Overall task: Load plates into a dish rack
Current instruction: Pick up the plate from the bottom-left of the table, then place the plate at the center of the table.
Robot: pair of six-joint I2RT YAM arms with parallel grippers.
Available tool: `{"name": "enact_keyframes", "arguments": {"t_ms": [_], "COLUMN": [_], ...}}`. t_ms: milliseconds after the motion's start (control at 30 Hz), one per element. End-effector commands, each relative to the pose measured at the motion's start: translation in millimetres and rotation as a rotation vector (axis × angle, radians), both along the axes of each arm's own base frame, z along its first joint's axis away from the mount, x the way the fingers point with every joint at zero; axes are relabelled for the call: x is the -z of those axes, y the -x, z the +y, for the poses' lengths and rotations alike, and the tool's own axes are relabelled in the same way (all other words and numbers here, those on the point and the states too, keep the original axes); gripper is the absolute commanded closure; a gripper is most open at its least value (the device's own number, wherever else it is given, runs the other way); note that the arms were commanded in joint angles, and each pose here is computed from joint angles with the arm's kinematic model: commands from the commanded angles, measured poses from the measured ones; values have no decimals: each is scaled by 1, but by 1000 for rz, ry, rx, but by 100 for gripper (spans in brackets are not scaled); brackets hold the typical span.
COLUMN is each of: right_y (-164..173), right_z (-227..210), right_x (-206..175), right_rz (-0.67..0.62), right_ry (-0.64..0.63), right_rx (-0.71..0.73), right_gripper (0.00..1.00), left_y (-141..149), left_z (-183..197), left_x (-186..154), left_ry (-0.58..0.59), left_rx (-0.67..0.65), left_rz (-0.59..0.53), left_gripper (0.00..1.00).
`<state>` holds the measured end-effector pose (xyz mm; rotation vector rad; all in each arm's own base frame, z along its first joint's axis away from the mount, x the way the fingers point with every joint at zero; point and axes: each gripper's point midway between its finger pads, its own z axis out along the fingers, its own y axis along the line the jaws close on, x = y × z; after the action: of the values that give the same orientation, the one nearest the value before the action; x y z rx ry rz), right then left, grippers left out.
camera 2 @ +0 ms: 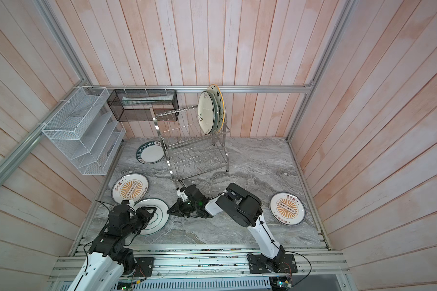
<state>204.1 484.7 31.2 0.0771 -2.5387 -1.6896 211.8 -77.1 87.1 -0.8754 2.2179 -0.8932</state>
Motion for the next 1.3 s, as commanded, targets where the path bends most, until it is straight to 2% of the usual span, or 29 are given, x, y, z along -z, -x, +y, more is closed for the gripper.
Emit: {"name": "enact_keyframes", "arguments": {"t_ms": [0,300,667,933,1267], "right_y": [-5,-18,-48,-48,-50], "right_z": [-5,-41,-100,-147,-218], "right_x": [-15,-22,-21,-16,2], "right_rz": [-46,-105,-163,-185,-192], "right_ry": [-24,18,105,191,318], "right_rx": [26,116,244,239,322], "right_gripper": [92,98,99,99,97], "left_y": [-6,-11,-21,-28,-32], "left_z": [2,-1,-11,-17,-32], "left_x": [-17,-19,-23,-25,-22], "left_ry": [-14,-2,28,31,47], "left_rx": [2,7,51,87,164], "left_rz": [-56,-70,-100,-118,-143], "left_gripper": [55,55,56,56,56]}}
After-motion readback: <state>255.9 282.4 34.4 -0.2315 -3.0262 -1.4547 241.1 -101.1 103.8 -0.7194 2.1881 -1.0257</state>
